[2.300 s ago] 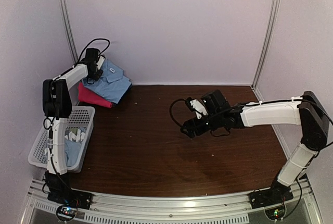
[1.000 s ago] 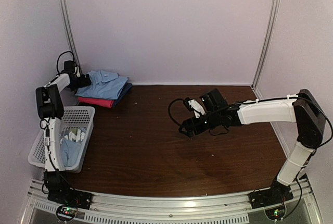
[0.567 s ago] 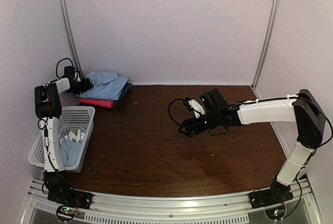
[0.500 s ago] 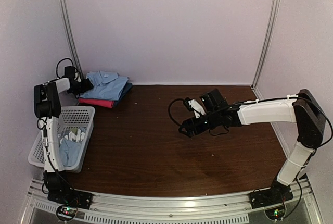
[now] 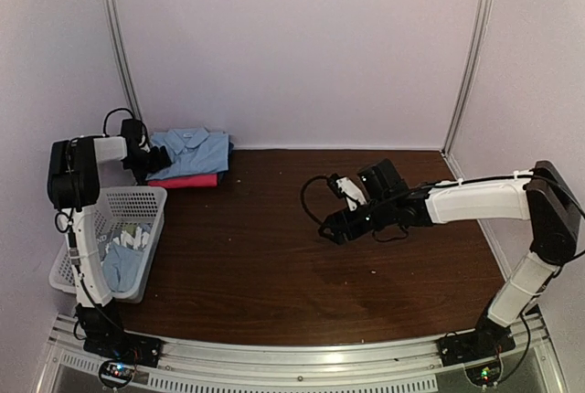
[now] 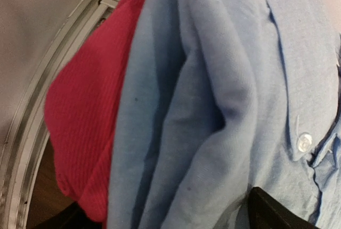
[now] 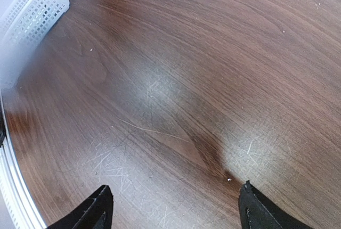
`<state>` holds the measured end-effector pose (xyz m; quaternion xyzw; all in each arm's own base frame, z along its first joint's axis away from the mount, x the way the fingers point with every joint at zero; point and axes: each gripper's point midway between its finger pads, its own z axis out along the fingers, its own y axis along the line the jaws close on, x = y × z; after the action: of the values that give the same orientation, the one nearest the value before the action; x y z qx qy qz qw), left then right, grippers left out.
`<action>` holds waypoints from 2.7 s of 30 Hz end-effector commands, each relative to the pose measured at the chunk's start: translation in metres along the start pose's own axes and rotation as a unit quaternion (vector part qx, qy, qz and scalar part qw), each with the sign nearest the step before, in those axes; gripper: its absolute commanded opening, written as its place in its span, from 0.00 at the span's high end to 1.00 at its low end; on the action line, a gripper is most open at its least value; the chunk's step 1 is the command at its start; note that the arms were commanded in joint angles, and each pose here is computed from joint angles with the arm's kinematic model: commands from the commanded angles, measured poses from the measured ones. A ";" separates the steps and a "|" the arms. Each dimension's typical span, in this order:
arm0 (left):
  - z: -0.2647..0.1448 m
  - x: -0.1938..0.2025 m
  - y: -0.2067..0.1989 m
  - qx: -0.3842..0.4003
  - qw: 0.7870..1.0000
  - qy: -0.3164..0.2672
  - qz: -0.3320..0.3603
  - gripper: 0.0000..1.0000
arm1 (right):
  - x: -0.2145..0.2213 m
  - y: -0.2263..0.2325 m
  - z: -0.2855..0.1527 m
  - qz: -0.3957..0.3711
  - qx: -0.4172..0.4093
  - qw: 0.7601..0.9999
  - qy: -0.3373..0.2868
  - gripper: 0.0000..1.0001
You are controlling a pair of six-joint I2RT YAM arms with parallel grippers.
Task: Fold and stack the mixed laundry pile
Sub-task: Place the square-folded shirt at the corner of the board, then pick up the crumpled T-shirt from the bin.
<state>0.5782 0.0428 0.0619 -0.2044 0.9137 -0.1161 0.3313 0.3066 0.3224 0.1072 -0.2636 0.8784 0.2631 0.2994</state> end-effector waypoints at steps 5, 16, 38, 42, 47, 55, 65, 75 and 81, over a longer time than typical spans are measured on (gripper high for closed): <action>-0.083 -0.069 -0.011 -0.119 0.988 -0.070 0.075 0.02 | -0.022 0.002 -0.029 0.000 -0.003 0.999 -0.048 0.17; -0.144 -0.085 -0.081 -0.059 0.977 -0.103 0.178 0.02 | -0.034 -0.008 -0.070 0.005 0.021 0.996 -0.085 0.16; -0.235 0.106 -0.101 -0.044 0.982 -0.060 0.174 0.02 | -0.012 -0.046 -0.132 0.051 0.051 0.987 -0.142 0.05; -0.243 0.115 -0.038 -0.096 0.990 -0.026 0.099 0.02 | -0.008 -0.048 -0.130 0.056 0.051 0.987 -0.141 0.04; -0.244 0.137 0.034 -0.144 0.989 0.013 -0.014 0.02 | -0.005 -0.051 -0.131 0.064 0.053 0.986 -0.146 0.02; -0.227 0.203 0.084 -0.230 0.962 0.097 -0.113 0.02 | -0.004 -0.053 -0.119 0.061 0.047 0.988 -0.132 0.02; -0.172 0.262 0.103 -0.248 0.939 0.187 -0.146 0.17 | -0.007 -0.054 -0.119 0.053 0.046 0.988 -0.134 0.01; -0.279 0.111 0.067 -0.217 0.969 -0.075 -0.091 1.00 | -0.011 -0.054 -0.122 0.050 0.045 0.988 -0.137 0.02; -0.331 0.019 0.001 -0.126 0.979 -0.156 -0.026 1.00 | -0.017 -0.053 -0.122 0.051 0.038 0.988 -0.142 0.02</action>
<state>0.3217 0.0626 0.2318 -0.3436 0.8641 0.0322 0.3663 0.2949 0.2091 0.1669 -0.1629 0.8628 0.2680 0.3965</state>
